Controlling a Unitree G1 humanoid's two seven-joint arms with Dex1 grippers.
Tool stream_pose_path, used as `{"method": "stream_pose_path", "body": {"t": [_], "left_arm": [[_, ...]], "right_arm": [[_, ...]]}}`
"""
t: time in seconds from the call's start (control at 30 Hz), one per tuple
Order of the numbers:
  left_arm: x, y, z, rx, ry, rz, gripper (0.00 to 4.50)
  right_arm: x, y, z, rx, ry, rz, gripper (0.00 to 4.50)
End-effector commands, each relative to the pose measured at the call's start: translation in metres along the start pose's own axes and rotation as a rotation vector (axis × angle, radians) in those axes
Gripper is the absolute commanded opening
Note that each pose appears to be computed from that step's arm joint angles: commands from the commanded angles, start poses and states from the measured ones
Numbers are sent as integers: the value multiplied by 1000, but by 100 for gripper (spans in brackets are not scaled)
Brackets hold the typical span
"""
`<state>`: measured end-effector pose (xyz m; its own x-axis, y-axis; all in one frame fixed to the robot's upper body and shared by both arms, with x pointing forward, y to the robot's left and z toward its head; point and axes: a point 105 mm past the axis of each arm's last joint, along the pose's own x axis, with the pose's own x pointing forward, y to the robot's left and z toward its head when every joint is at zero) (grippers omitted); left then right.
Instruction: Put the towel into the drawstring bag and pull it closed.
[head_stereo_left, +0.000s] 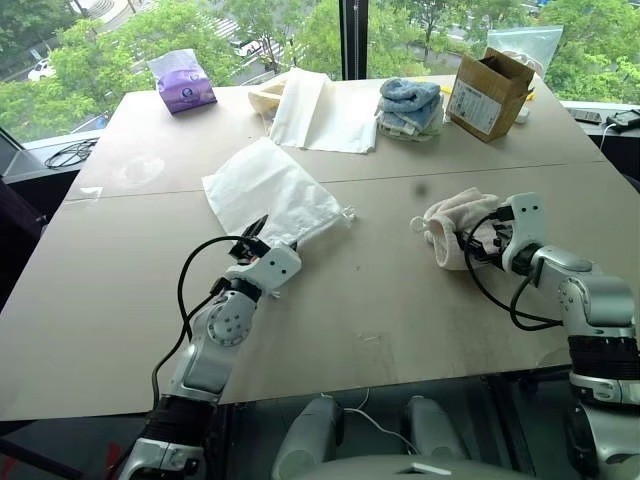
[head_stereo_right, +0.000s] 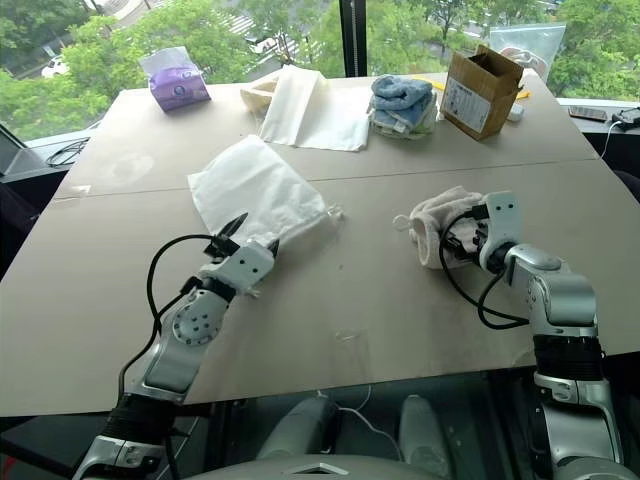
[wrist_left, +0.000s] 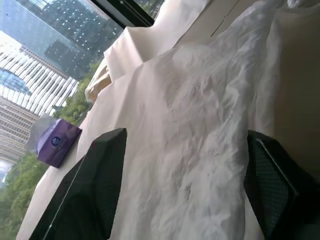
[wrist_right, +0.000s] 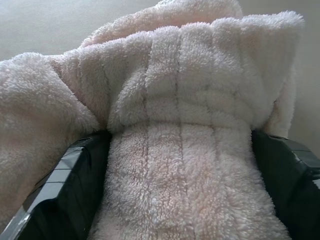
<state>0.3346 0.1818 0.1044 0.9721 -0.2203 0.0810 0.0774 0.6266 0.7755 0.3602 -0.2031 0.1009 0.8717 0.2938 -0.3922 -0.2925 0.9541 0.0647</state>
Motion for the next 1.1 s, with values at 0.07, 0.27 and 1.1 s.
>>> {"method": "stream_pose_path", "body": {"t": [0.07,0.27,1.1], "left_arm": [[4,13,6,-8,-18,53,97],[7,19,10,-38,-30,62,3],[31,55,77,-637,-98,-230,0]], "right_arm": [[3,2,-23,26,82,19,450],[3,1,-25,6,88,4,450],[11,25,-28,-40,121,129,12]]}}
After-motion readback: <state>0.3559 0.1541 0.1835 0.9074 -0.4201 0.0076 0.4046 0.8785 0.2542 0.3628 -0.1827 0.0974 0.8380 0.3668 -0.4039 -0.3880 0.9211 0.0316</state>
